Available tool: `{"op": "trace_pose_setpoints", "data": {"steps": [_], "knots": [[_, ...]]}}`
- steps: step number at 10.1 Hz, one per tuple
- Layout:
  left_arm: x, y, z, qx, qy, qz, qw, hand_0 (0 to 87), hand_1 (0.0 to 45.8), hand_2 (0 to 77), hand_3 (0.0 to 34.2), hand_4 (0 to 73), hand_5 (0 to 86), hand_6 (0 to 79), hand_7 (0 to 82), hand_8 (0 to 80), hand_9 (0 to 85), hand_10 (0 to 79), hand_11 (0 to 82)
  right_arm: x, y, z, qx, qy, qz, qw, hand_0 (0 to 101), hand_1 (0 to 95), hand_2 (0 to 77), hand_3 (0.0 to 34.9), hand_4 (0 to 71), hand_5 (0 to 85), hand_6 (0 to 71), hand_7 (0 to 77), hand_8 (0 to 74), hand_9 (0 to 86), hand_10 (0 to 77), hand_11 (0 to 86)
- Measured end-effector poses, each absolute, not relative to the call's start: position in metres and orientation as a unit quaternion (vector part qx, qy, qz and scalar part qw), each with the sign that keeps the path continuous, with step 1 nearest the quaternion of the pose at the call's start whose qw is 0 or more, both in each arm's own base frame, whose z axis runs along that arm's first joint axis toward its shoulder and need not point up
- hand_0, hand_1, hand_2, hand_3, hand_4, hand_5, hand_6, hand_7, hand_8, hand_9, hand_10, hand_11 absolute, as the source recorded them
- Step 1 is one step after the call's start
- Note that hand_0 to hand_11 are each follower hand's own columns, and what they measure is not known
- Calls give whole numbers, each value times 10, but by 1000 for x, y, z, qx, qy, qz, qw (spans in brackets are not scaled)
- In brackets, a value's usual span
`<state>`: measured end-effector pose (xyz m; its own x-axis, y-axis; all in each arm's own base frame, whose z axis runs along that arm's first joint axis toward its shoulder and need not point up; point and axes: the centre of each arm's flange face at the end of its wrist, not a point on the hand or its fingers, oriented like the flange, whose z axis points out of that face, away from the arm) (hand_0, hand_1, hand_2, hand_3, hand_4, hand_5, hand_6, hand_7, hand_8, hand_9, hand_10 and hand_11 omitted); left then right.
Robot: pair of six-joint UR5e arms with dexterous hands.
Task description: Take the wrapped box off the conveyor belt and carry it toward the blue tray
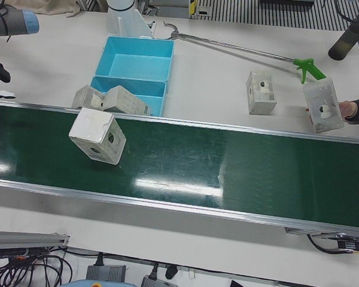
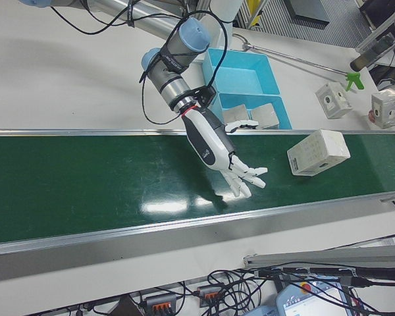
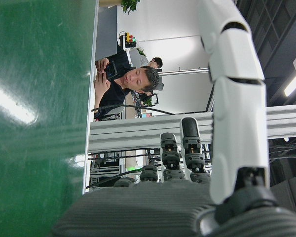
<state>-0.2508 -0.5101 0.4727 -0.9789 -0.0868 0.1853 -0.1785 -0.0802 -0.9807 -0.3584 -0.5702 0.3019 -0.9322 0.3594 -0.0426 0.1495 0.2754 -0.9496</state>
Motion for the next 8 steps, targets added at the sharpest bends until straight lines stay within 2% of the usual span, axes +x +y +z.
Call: {"op": "trace_pose_setpoints", "data": {"steps": [5,6,8], "knots": [[-251,-510,473,98,-677,728,31,0,0,11,0,0,11,5,0,5,0,5,5,-359,-571,303,-160,-793,581,91,495,180,164,0,142,262,65,71,16,49,0,5],[-251,-510,473,98,-677,728,31,0,0,5,0,0,11,5,0,5,0,5,5,-360,-571,305,-159,-792,582,92,495,164,142,0,109,235,54,71,0,22,0,5],[-251,-510,473,98,-677,728,32,0,0,5,0,0,11,5,0,5,0,5,5,-362,-573,308,-158,-790,585,94,493,158,120,0,98,229,54,65,5,22,0,5]]}}
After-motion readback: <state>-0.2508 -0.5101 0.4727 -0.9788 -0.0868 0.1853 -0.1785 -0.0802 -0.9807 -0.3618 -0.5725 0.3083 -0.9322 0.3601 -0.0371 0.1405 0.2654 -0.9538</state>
